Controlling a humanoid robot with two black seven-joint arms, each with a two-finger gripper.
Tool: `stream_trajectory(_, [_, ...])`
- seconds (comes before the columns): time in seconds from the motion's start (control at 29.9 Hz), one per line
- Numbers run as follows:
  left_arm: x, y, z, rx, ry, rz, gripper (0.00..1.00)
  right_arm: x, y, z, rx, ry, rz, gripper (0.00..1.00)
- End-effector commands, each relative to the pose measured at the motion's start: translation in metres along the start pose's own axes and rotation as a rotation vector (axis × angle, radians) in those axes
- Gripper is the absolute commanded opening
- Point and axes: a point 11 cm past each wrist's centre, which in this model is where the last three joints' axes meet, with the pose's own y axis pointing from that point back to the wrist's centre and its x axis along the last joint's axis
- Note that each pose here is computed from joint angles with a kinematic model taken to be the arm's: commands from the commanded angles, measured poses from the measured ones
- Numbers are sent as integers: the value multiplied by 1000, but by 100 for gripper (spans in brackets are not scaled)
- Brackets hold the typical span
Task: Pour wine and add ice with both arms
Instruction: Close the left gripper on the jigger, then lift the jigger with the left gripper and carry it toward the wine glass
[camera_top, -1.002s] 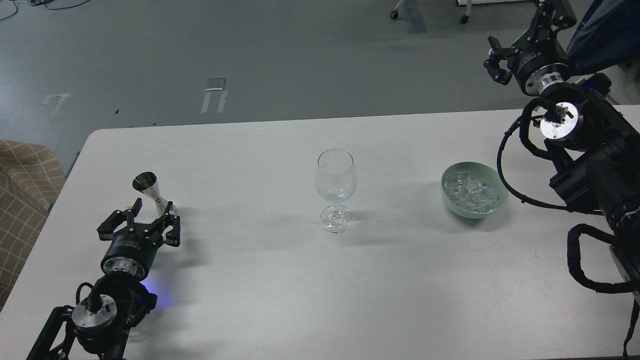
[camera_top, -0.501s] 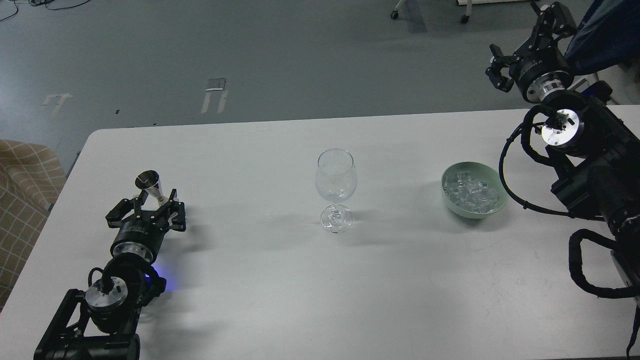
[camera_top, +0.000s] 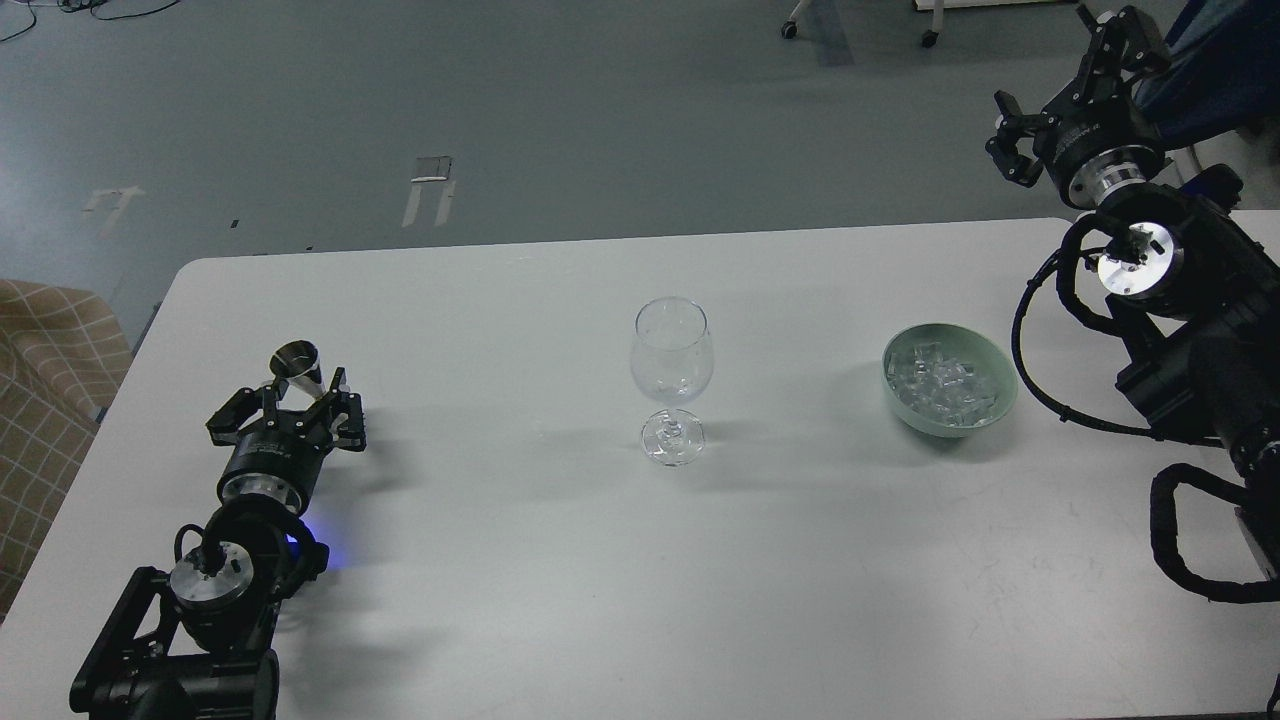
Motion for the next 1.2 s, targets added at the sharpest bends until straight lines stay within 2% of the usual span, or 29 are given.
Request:
stream_trajectory(0.0, [1,-2,0,3,2,3,39,0,0,1,-1,0,1,100])
stream_trajectory(1.17, [-7,-2,8,-6,-9,-66,26,12,6,-4,3,18,11,100])
